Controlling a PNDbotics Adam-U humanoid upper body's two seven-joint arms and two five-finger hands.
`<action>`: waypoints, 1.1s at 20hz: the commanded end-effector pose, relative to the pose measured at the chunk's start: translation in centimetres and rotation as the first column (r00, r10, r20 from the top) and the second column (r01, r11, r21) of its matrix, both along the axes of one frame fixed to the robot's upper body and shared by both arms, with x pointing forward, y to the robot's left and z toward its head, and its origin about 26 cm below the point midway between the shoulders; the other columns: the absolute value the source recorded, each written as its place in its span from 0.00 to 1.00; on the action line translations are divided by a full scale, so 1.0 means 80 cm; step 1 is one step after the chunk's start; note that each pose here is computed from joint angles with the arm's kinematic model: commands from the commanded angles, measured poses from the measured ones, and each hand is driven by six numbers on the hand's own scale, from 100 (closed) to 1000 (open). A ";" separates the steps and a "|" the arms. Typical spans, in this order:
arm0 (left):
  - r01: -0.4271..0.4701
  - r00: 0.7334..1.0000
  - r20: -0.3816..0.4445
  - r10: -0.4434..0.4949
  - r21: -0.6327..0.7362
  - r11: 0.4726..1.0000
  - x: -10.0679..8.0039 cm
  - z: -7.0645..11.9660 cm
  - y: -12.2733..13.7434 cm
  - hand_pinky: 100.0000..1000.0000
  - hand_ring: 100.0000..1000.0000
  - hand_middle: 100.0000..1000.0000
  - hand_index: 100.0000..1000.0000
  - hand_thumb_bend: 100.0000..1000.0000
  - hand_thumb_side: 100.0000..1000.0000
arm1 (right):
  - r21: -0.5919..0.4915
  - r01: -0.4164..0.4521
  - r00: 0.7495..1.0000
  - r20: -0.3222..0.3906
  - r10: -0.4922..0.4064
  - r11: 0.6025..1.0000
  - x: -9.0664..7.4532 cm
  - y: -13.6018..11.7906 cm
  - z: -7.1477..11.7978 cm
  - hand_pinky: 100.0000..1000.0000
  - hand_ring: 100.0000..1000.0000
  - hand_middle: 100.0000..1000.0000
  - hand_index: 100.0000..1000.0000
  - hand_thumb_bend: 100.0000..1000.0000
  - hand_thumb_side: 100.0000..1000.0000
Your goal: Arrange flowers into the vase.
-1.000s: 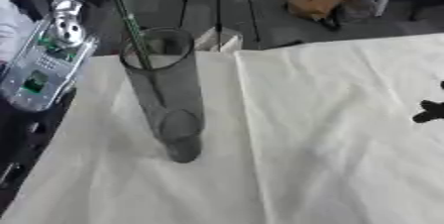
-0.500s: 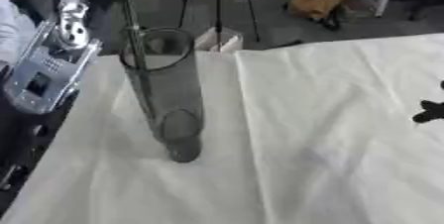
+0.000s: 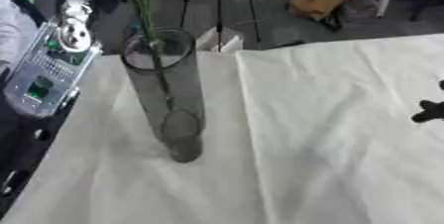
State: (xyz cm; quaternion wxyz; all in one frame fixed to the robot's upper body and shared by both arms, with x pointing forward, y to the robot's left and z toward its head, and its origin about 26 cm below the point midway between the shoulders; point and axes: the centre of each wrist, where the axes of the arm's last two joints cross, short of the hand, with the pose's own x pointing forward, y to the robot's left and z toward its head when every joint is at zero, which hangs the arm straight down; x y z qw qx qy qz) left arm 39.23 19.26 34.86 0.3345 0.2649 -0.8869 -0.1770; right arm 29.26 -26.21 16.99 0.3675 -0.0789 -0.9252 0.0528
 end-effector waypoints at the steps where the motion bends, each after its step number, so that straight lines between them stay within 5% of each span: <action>1: -0.045 0.996 0.077 0.041 0.048 0.998 -0.012 0.014 0.008 0.16 0.33 0.40 0.55 0.00 0.88 | -0.005 0.004 1.000 0.027 -0.004 1.000 -0.002 -0.002 0.009 0.78 0.48 0.41 0.76 0.00 0.94; 12: -0.098 0.994 0.052 0.093 0.102 0.990 -0.020 0.005 0.018 0.19 0.36 0.44 0.61 0.00 0.92 | -0.006 0.003 1.000 0.027 -0.003 1.000 -0.002 -0.002 0.009 0.79 0.48 0.41 0.76 0.00 0.94; 22: -0.094 0.996 0.005 0.095 0.167 0.981 -0.022 0.001 0.024 0.40 0.55 0.58 0.76 0.00 1.00 | -0.005 0.004 1.000 0.026 -0.004 1.000 -0.002 -0.002 0.009 0.79 0.48 0.41 0.76 0.00 0.94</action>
